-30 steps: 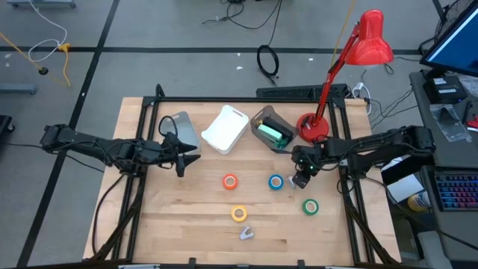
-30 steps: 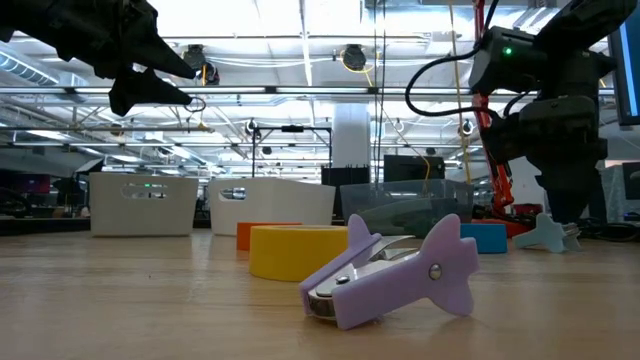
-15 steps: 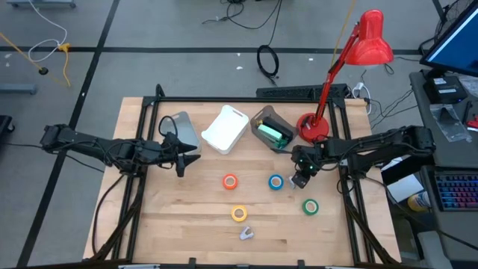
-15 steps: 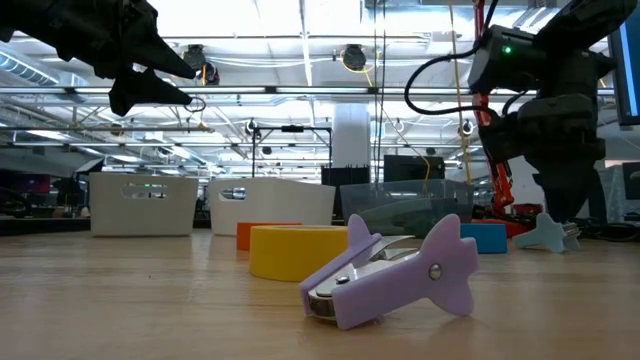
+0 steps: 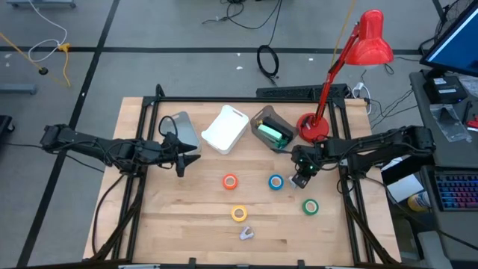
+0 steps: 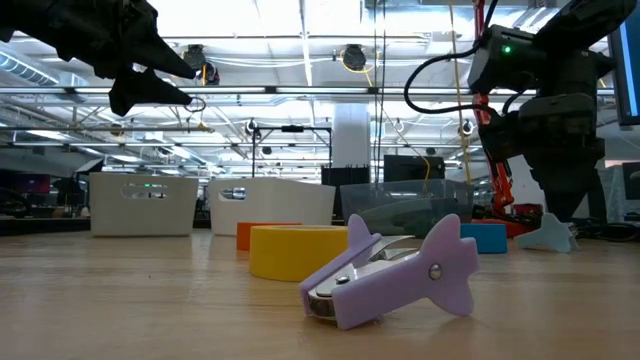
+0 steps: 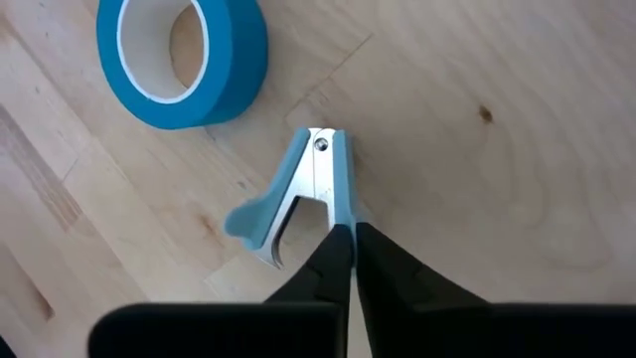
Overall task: Pick and place Stapler, Stapler remover, tape
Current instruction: Put the light blue staple remover into the gray bin
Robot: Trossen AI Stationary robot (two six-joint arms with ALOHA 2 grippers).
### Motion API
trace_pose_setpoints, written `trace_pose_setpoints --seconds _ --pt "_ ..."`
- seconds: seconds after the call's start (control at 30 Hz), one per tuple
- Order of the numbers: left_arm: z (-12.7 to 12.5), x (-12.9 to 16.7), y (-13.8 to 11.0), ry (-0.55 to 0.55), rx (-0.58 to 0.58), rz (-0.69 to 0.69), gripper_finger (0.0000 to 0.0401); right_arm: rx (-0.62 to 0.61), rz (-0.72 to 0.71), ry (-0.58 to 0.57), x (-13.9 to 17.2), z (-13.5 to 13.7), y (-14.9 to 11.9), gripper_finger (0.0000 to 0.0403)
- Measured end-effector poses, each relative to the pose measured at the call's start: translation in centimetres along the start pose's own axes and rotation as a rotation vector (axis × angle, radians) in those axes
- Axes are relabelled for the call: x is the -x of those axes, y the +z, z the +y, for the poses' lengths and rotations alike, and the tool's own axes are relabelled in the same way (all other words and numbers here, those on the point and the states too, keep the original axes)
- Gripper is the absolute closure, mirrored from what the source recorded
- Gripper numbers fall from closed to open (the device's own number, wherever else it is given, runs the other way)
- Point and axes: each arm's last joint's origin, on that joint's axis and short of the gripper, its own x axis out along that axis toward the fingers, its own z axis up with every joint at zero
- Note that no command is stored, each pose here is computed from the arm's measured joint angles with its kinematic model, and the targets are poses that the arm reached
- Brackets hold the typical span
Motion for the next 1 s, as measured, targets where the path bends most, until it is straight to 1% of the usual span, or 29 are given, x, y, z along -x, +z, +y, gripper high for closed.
trace_pose_setpoints --seconds 0.3,0.57,0.7,0.8,0.9,1.0 --pt "0.0 0.0 0.0 0.000 0.000 0.000 0.0173 0.005 -0.014 0.011 0.5 0.0 -0.2 0.0401" --pt "0.0 0.0 0.0 -0.001 0.007 -0.002 0.0173 -0.017 -0.090 0.079 2.3 0.3 -0.5 0.0402" --pt "-0.2 0.0 0.3 -0.016 0.020 -0.026 0.0173 -0.034 -0.139 0.127 3.3 0.4 -0.8 0.0402" --pt "-0.4 0.0 0.6 -0.037 0.037 -0.060 0.0173 -0.040 -0.214 0.201 4.3 0.8 -0.7 0.0402" --pt "-0.5 0.1 0.9 -0.052 0.045 -0.084 0.0173 -0.030 -0.336 0.324 5.4 1.7 0.0 0.0402" --pt "-0.5 0.1 0.9 -0.054 0.046 -0.088 0.0173 0.007 -0.479 0.467 6.5 3.0 1.1 0.0402"
